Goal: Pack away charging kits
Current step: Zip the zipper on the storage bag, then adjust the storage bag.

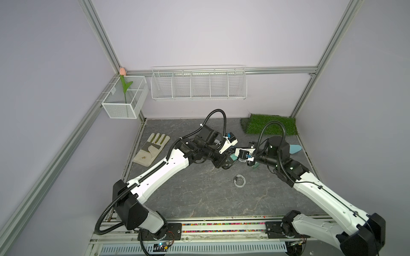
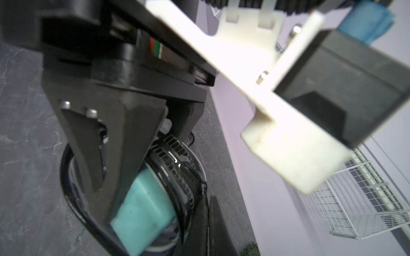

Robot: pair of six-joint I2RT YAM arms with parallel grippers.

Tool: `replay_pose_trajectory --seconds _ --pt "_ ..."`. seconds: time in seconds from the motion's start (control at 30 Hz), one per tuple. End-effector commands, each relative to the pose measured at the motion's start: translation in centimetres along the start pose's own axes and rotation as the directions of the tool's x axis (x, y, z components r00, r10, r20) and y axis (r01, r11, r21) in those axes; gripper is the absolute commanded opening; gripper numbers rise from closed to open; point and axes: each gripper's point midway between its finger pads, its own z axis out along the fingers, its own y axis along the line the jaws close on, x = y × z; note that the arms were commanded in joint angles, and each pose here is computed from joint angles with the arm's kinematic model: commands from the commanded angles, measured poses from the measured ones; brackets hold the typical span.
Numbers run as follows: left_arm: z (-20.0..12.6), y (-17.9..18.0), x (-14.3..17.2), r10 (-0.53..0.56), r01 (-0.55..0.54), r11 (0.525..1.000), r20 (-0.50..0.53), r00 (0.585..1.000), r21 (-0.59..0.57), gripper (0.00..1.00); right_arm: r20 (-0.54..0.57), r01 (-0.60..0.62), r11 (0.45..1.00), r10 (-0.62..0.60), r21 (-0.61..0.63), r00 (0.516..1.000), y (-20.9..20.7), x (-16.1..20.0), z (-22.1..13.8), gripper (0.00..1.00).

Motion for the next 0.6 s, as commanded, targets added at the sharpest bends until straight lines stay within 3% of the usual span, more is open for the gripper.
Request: replay_pose_trajectory --seconds 0.0,0.1,0.33,0.57 --pt "-0.7 -0.3 1.4 -0.033 0.032 0.998 -0.023 0.999 -0.045 0.42 0.031 0.028 0.967 -0.037 0.252 0.999 -5.5 -1.3 -1.0 0.06" --pt "-1.6 0.1 0.3 -0.026 0.031 0.996 0.059 0.998 -0.082 0.60 0.072 -0.028 0.960 0.008 0.279 0.997 -6.3 -1.9 -1.2 0.06" --pt "-4.4 0.8 -3.4 -0.013 0.059 0.988 0.299 0.954 -0.143 0.72 0.131 -0.156 0.938 0.121 0.311 0.984 -7.3 -2.2 -1.0 0.06" --pt "-9.0 1.7 -7.8 0.006 0.123 0.975 0.569 0.822 -0.187 0.78 0.211 -0.195 0.947 0.142 0.257 0.967 -6.5 -4.4 -1.5 0.06"
